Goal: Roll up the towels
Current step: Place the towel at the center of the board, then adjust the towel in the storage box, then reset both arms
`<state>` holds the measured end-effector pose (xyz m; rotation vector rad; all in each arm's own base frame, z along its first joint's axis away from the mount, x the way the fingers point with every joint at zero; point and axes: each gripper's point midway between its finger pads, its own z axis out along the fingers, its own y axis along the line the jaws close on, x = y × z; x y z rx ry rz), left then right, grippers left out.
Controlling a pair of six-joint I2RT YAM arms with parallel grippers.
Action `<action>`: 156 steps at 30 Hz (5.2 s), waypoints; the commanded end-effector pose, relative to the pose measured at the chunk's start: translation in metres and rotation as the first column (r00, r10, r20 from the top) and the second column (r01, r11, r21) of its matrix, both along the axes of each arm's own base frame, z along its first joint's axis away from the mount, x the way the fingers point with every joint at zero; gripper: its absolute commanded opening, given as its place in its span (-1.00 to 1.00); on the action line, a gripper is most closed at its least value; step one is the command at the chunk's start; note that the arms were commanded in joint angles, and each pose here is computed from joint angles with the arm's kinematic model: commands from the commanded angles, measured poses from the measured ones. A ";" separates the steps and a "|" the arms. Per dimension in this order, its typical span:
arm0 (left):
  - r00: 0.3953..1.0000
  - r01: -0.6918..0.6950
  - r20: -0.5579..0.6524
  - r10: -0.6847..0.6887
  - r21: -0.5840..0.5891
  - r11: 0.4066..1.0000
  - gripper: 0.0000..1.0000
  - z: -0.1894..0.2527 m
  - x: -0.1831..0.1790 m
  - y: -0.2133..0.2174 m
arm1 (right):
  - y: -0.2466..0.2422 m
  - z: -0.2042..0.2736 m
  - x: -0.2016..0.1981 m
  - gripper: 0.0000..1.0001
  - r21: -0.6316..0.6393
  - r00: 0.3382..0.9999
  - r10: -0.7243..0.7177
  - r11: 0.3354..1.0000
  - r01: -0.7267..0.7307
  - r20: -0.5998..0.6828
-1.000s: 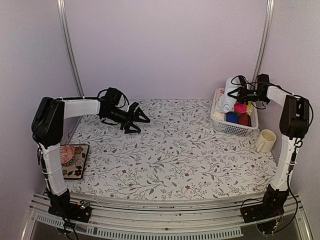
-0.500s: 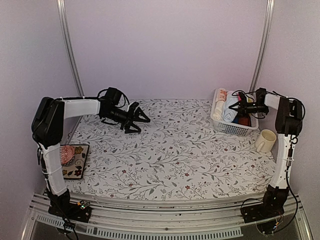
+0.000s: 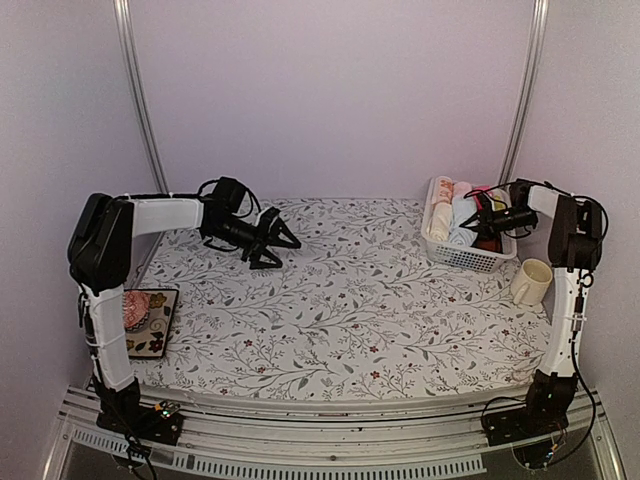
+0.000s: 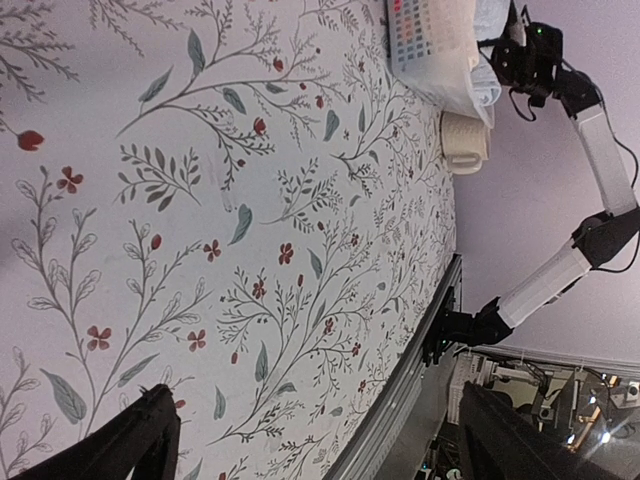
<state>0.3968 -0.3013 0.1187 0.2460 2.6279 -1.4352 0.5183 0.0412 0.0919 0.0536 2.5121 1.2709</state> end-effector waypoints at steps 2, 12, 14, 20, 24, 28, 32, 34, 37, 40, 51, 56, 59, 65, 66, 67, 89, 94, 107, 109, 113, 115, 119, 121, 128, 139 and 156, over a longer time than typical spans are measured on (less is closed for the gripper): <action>1.000 0.002 -0.006 -0.002 0.019 1.000 0.93 -0.005 0.001 0.005 | -0.015 -0.035 -0.020 -0.83 -0.191 0.985 -0.056 0.981 0.025 -0.160; 1.000 -0.021 -0.018 0.022 0.038 0.999 0.93 -0.009 0.006 0.010 | -0.025 -0.067 -0.031 -0.75 -0.424 0.957 -0.108 0.905 -0.017 -0.268; 0.999 -0.026 -0.023 0.027 0.041 0.999 0.93 -0.010 0.007 0.010 | -0.028 -0.072 -0.035 -0.65 -0.459 0.952 -0.114 0.888 -0.031 -0.285; 0.999 -0.032 -0.017 0.033 0.044 0.999 0.93 -0.006 0.010 0.010 | -0.021 -0.046 -0.023 -0.20 -0.427 0.976 -0.099 0.904 0.005 -0.197; 0.999 -0.034 -0.019 0.035 0.047 0.998 0.93 -0.007 0.009 0.010 | -0.018 -0.004 -0.012 0.01 -0.420 0.990 -0.093 0.907 0.041 -0.103; 0.999 -0.037 -0.017 0.038 0.046 0.998 0.93 -0.005 0.010 0.010 | -0.015 0.016 -0.011 0.12 -0.413 0.994 -0.086 0.910 0.051 -0.067; 0.999 -0.039 -0.011 0.040 0.044 0.998 0.93 -0.004 0.013 0.009 | -0.016 0.028 -0.014 0.15 -0.422 0.995 -0.086 0.905 0.058 -0.049; 0.999 -0.040 -0.012 0.040 0.044 0.998 0.93 -0.003 0.013 0.009 | -0.015 0.034 -0.015 0.16 -0.422 0.996 -0.083 0.905 0.060 -0.038; 0.999 -0.039 -0.009 0.040 0.044 0.998 0.93 -0.001 0.014 0.009 | -0.013 0.046 -0.014 0.18 -0.417 0.997 -0.079 0.906 0.068 -0.008; 0.999 -0.039 -0.008 0.039 0.045 0.998 0.93 0.000 0.014 0.009 | -0.017 0.051 -0.014 0.18 -0.437 0.996 -0.089 0.896 0.083 0.008; 0.999 -0.044 -0.008 0.045 0.055 0.998 0.93 0.000 0.012 0.011 | -0.015 0.090 0.007 -0.18 -0.546 0.986 -0.085 0.824 0.152 0.145; 0.999 -0.048 -0.010 0.049 0.058 0.997 0.93 0.000 0.012 0.011 | -0.011 0.109 0.016 -0.27 -0.591 0.973 -0.071 0.784 0.189 0.218; 0.999 -0.049 -0.009 0.050 0.059 0.997 0.93 0.000 0.013 0.011 | -0.005 0.113 0.022 -0.33 -0.608 0.966 -0.055 0.768 0.202 0.251; 0.999 -0.052 -0.011 0.053 0.063 0.997 0.93 0.000 0.012 0.012 | 0.006 0.070 0.030 -0.51 -0.655 0.982 -0.034 0.741 0.151 0.187; 0.998 -0.053 -0.012 0.054 0.065 0.997 0.93 -0.001 0.011 0.012 | 0.004 0.060 0.031 -0.52 -0.672 0.985 -0.035 0.727 0.142 0.171; 0.998 -0.053 -0.013 0.054 0.067 0.996 0.93 -0.002 0.011 0.012 | 0.007 0.051 0.031 -0.54 -0.685 0.988 -0.029 0.717 0.128 0.155; 0.998 -0.061 0.017 0.060 0.094 0.994 0.93 0.001 0.013 0.018 | 0.003 -0.057 -0.004 -0.70 -0.796 0.992 -0.043 0.602 -0.067 -0.117; 0.994 -0.086 0.069 0.079 0.114 0.990 0.93 0.009 0.027 0.025 | 0.004 -0.014 0.011 -0.41 -0.795 0.999 -0.026 0.607 0.000 -0.021; 0.955 -0.180 0.268 0.127 0.185 0.966 0.93 0.049 0.083 0.033 | 0.013 0.147 0.018 0.18 -0.749 0.929 0.066 0.614 0.249 0.364; 0.928 -0.219 0.350 0.126 0.242 0.945 0.93 0.059 0.095 0.045 | 0.013 0.163 0.009 0.88 -0.739 0.917 0.067 0.616 0.272 0.393; 0.845 -0.317 0.520 0.124 0.300 0.900 0.93 0.093 0.112 0.073 | 0.009 0.193 -0.010 0.98 -0.707 0.878 0.052 0.616 0.346 0.475; 0.798 -0.366 0.591 0.118 0.320 0.874 0.93 0.107 0.117 0.089 | 0.006 0.209 -0.024 0.98 -0.678 0.845 0.041 0.619 0.397 0.533; 0.721 -0.435 0.678 0.144 0.281 0.855 0.93 0.140 0.118 0.122 | 0.009 0.235 -0.059 0.98 -0.586 0.755 0.038 0.657 0.475 0.654; 0.688 -0.455 0.711 0.145 0.266 0.850 0.93 0.150 0.115 0.134 | 0.011 0.241 -0.080 0.98 -0.537 0.706 0.038 0.679 0.501 0.707; 0.548 -0.588 0.827 0.126 0.273 0.762 0.93 0.162 0.087 0.180 | 0.005 0.229 -0.135 0.98 -0.442 0.625 -0.017 0.693 0.570 0.780; 0.344 -0.720 0.934 0.098 0.195 0.666 0.93 0.158 0.010 0.229 | -0.005 0.233 -0.198 0.98 -0.332 0.535 -0.092 0.693 0.640 0.840; 0.220 -0.750 0.967 0.128 0.084 0.656 0.93 0.153 -0.028 0.244 | -0.013 0.228 -0.225 0.98 -0.292 0.483 -0.108 0.675 0.678 0.869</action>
